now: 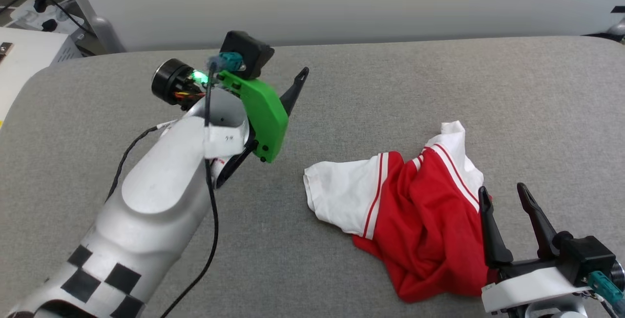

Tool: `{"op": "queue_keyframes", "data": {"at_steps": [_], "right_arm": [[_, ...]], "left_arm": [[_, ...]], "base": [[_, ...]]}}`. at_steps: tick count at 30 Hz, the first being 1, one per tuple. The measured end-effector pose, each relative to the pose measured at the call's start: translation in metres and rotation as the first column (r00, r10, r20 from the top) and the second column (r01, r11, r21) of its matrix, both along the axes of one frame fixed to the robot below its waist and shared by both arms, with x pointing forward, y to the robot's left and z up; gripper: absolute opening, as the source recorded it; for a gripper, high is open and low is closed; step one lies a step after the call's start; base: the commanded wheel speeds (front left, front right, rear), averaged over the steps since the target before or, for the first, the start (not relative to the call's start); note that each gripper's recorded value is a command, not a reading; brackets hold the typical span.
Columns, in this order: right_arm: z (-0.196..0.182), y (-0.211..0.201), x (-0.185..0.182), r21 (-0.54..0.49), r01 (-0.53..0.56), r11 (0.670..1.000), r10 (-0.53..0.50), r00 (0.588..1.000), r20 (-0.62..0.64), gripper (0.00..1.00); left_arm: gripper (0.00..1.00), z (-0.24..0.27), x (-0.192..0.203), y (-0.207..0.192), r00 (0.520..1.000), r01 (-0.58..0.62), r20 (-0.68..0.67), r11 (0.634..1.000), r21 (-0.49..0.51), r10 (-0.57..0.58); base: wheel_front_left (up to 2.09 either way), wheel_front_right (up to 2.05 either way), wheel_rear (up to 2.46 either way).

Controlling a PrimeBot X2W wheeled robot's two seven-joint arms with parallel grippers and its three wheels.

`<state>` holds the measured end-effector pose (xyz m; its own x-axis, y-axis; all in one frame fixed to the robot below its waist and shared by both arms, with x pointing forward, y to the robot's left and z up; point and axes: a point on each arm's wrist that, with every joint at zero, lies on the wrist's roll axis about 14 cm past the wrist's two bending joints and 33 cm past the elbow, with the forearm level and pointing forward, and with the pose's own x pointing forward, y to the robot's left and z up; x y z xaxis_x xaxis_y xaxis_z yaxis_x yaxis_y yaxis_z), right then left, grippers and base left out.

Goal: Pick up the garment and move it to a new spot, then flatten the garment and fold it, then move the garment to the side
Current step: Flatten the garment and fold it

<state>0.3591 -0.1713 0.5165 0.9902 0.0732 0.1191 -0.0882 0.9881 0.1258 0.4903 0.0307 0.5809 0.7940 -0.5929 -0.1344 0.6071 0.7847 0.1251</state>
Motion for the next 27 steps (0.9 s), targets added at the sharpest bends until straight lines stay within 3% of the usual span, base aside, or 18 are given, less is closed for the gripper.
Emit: {"op": "queue_keyframes", "data": {"at_steps": [5, 6, 10, 16, 27], "right_arm": [[-0.004, -0.004, 0.004, -0.003, 0.014, 1.000, -0.014, 1.000, -0.013, 1.00], [-0.005, -0.006, 0.007, -0.004, 0.019, 1.000, -0.019, 1.000, -0.016, 1.00], [-0.007, -0.010, 0.013, -0.010, 0.031, 0.999, -0.031, 0.999, -0.019, 1.00], [-0.010, -0.015, 0.023, -0.018, 0.043, 0.999, -0.043, 0.999, -0.027, 1.00], [-0.026, -0.035, 0.024, -0.035, 0.102, 0.994, -0.105, 0.991, -0.078, 1.00]], "left_arm": [[1.00, -0.041, -0.006, -0.025, 0.963, 0.121, -0.258, 0.983, 0.139, -0.082], [1.00, -0.060, -0.012, -0.031, 0.930, 0.177, -0.353, 0.964, 0.198, -0.098], [1.00, -0.092, -0.021, -0.033, 0.864, 0.263, -0.493, 0.925, 0.275, -0.100], [1.00, -0.140, -0.026, -0.029, 0.802, 0.358, -0.593, 0.850, 0.386, -0.068], [1.00, -0.206, -0.044, -0.032, 0.678, 0.467, -0.734, 0.791, 0.396, -0.033]], "base": [[0.00, 0.00, 0.00], [0.00, 0.00, 0.00], [0.00, 0.00, 0.00], [0.00, 0.00, 0.00], [0.00, 0.00, 0.00]]}}
